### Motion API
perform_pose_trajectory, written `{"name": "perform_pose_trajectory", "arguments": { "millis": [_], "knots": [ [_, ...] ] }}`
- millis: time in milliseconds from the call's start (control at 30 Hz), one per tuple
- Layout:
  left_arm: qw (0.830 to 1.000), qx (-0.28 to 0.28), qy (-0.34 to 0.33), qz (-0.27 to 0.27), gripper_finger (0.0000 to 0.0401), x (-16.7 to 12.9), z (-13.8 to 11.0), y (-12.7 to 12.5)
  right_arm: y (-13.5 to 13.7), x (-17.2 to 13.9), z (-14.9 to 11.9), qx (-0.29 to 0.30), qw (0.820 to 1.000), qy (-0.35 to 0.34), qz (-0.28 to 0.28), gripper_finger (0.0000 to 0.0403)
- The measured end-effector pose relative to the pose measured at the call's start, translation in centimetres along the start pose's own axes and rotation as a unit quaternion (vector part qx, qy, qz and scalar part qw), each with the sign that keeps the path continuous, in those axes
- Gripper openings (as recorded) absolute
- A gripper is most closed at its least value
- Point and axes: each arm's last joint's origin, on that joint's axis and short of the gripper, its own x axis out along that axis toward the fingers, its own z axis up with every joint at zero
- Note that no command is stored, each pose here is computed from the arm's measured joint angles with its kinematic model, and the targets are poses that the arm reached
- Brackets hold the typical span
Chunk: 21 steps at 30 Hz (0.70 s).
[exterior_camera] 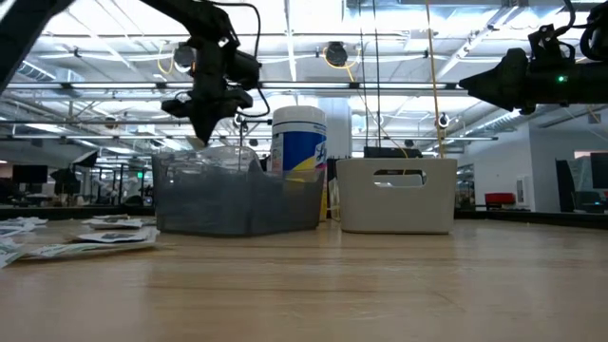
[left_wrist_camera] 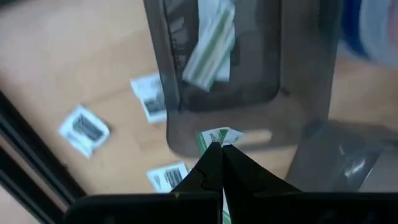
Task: Pick & Place First Aid Supplies
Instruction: Put the bandage pack into the top black bin
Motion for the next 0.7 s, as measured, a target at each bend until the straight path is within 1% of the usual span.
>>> {"name": "perform_pose_trajectory", "arguments": {
  "millis": [167, 367, 433, 533, 700],
  "knots": [
    [1.000, 0.002, -0.009, -0.005, 0.0000, -0.7, 3.0, 0.4, 0.0, 0.0, 0.0, 0.000, 1.000, 0.000, 0.000, 0.0263],
    [1.000, 0.005, -0.017, 0.005, 0.0000, -1.1, 4.5, 0.8, 0.0, 0.0, 0.0, 0.000, 1.000, 0.000, 0.000, 0.0263],
    [1.000, 0.007, -0.009, 0.009, 0.0000, -0.4, 4.8, 0.8, 0.0, 0.0, 0.0, 0.000, 1.000, 0.000, 0.000, 0.0263],
    [1.000, 0.010, 0.003, 0.016, 0.0000, 1.4, 5.4, 0.7, 0.0, 0.0, 0.0, 0.000, 1.000, 0.000, 0.000, 0.0263],
    [1.000, 0.014, -0.003, 0.015, 0.0000, 4.1, 6.1, 0.7, 0.0, 0.0, 0.0, 0.000, 1.000, 0.000, 0.000, 0.0263]
  ]
}}
